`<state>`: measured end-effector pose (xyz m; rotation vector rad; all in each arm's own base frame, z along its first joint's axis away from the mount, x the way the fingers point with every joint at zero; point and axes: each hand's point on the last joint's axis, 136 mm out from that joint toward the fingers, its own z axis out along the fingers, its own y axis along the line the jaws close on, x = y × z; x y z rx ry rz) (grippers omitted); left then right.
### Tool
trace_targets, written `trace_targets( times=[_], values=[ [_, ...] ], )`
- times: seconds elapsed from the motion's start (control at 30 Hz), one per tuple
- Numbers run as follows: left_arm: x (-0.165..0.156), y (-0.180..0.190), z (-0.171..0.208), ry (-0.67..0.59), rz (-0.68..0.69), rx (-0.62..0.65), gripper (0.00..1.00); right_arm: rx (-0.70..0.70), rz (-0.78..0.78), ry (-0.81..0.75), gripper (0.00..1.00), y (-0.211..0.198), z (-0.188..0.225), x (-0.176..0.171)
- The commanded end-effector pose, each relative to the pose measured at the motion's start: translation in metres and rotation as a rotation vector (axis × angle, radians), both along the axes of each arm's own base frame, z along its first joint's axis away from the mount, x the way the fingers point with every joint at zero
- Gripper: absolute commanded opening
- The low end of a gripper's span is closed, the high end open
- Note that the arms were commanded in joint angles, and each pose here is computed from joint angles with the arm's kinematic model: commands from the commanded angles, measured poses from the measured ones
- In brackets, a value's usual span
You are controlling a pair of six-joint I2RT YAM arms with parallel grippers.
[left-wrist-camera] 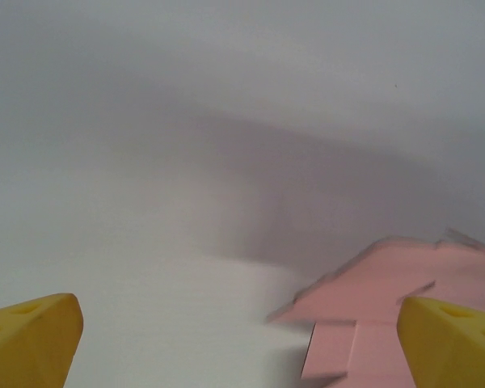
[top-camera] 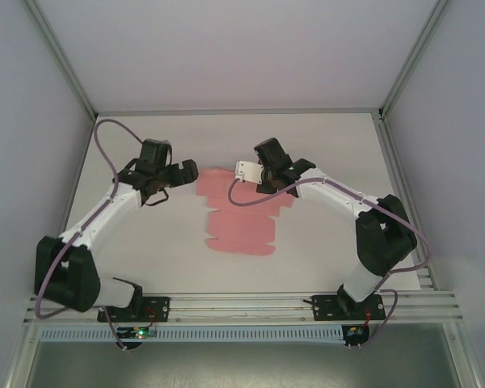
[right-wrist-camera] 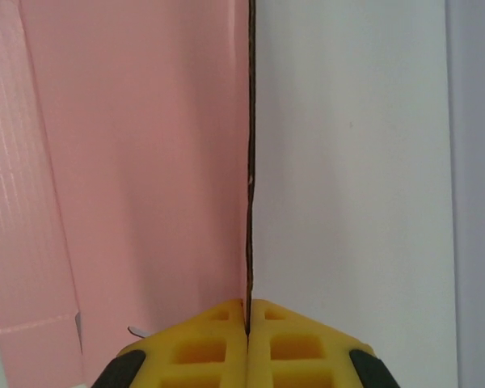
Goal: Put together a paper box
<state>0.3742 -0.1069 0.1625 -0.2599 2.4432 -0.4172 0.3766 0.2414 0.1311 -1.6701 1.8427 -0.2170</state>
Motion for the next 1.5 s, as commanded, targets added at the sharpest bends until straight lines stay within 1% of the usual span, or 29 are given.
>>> trace_targets(
  times=[0.0,0.1,0.23,0.33,0.5,0.57,0.63,0.7,0.83,0.97,1.13,1.27,1.37,1.4,1.47],
  values=[
    [0.029,0.008,0.004,-0.029,0.023,0.055,1.00,0.031,0.076,0.076,0.00,0.010,-0.026,-0.007],
    [0.044,0.012,-0.004,0.005,0.064,0.049,1.00,-0.001,0.080,0.109,0.00,0.009,-0.037,-0.007],
    [0.062,0.012,-0.016,0.031,0.073,0.004,1.00,-0.034,0.072,0.115,0.00,0.008,-0.046,0.000],
    [0.072,0.001,-0.031,0.072,0.022,-0.013,1.00,-0.008,0.067,0.118,0.00,0.012,-0.045,0.001],
    [0.074,-0.028,-0.052,0.126,-0.147,-0.080,1.00,0.021,0.041,0.106,0.00,0.013,-0.041,0.004],
    [0.070,-0.039,-0.054,0.138,-0.215,-0.111,0.99,0.033,0.025,0.110,0.00,0.012,-0.039,0.005],
    [0.064,-0.043,-0.059,0.157,-0.242,-0.115,0.99,0.053,0.004,0.117,0.00,0.012,-0.037,0.006],
    [0.057,-0.047,-0.064,0.175,-0.268,-0.103,0.97,0.081,-0.013,0.120,0.00,0.013,-0.034,0.007],
    [0.039,-0.069,-0.064,0.177,-0.383,-0.126,0.93,0.101,-0.039,0.125,0.00,0.013,-0.034,0.010],
    [0.029,-0.083,-0.060,0.164,-0.433,-0.128,0.92,0.089,-0.098,0.120,0.00,0.008,-0.037,0.017],
    [0.021,-0.096,-0.057,0.169,-0.493,-0.139,0.91,0.120,-0.142,0.128,0.00,0.008,-0.038,0.019],
    [0.014,-0.088,-0.058,0.194,-0.479,-0.036,0.89,0.120,-0.220,0.113,0.00,-0.003,-0.038,0.029],
    [0.008,-0.080,-0.052,0.192,-0.463,0.002,0.87,0.128,-0.262,0.110,0.00,-0.009,-0.037,0.031],
    [0.007,-0.079,-0.048,0.181,-0.465,0.011,0.87,0.127,-0.253,0.119,0.00,-0.009,-0.037,0.028],
    [0.004,-0.084,-0.033,0.128,-0.520,0.009,0.89,0.106,-0.167,0.161,0.00,0.000,-0.041,0.011]
  ],
)
